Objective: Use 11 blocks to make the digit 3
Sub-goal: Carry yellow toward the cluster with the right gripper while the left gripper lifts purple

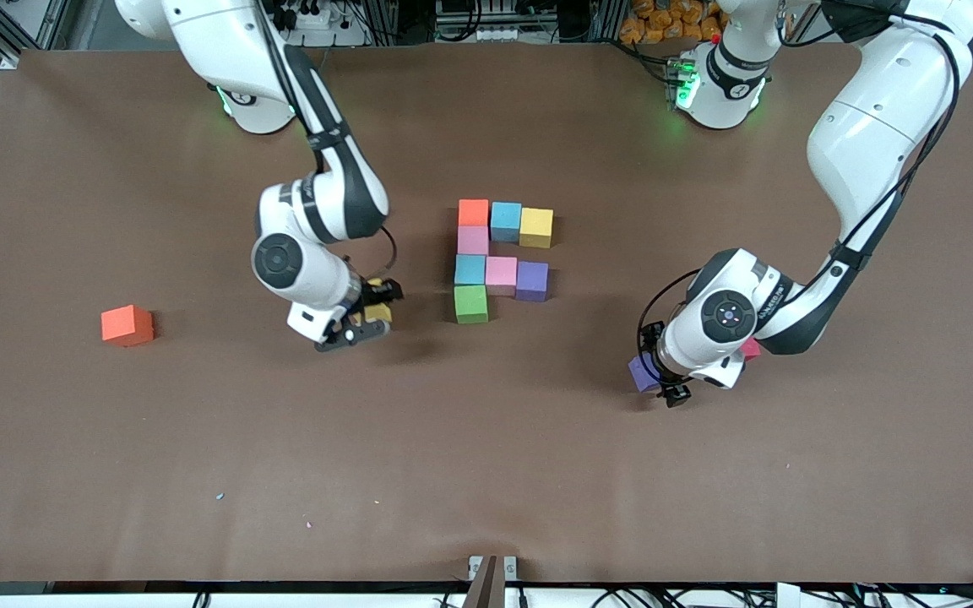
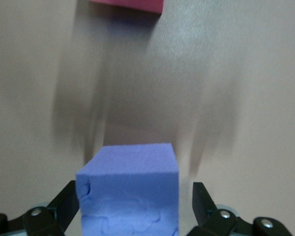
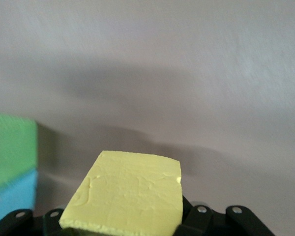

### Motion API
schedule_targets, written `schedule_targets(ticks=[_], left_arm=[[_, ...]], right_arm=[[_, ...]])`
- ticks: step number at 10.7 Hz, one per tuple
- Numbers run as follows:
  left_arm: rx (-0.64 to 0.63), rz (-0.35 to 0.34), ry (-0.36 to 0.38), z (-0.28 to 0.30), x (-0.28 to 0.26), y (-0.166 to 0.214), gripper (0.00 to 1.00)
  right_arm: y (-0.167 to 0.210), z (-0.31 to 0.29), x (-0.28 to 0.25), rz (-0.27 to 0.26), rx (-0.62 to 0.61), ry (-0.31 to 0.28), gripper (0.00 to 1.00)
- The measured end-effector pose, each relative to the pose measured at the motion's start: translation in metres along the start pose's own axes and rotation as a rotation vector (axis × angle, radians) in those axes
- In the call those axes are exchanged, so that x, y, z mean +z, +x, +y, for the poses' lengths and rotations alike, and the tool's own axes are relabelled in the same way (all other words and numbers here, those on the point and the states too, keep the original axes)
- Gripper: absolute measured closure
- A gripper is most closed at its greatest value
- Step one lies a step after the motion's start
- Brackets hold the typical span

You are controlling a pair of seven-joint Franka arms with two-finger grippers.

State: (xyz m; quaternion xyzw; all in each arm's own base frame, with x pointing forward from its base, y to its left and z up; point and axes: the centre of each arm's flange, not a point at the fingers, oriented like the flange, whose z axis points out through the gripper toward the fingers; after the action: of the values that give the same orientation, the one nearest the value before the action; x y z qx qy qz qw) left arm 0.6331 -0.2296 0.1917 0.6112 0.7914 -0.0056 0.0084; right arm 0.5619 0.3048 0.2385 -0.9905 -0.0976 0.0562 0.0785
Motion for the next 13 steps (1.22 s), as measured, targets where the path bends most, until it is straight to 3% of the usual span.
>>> schedule_targets(ticks=[3, 6, 13], left_arm=[[0.015, 0.005, -0.002, -0.005, 0.001, -0.006, 0.0], [0.006, 0.012, -0.003, -0.002, 0.003, 0.0, 0.0], [-0.004, 0.013, -0.003, 0.002, 0.004, 0.005, 0.01]], right_arm=[[0.035, -0.046, 0.013, 0.041, 0.117, 0.07, 0.45], [0.049, -0.081, 0.031, 0.017, 0.242, 0.081, 0.45], [0.085, -0.11, 0.016, 0.056, 0.248, 0.099, 0.45]])
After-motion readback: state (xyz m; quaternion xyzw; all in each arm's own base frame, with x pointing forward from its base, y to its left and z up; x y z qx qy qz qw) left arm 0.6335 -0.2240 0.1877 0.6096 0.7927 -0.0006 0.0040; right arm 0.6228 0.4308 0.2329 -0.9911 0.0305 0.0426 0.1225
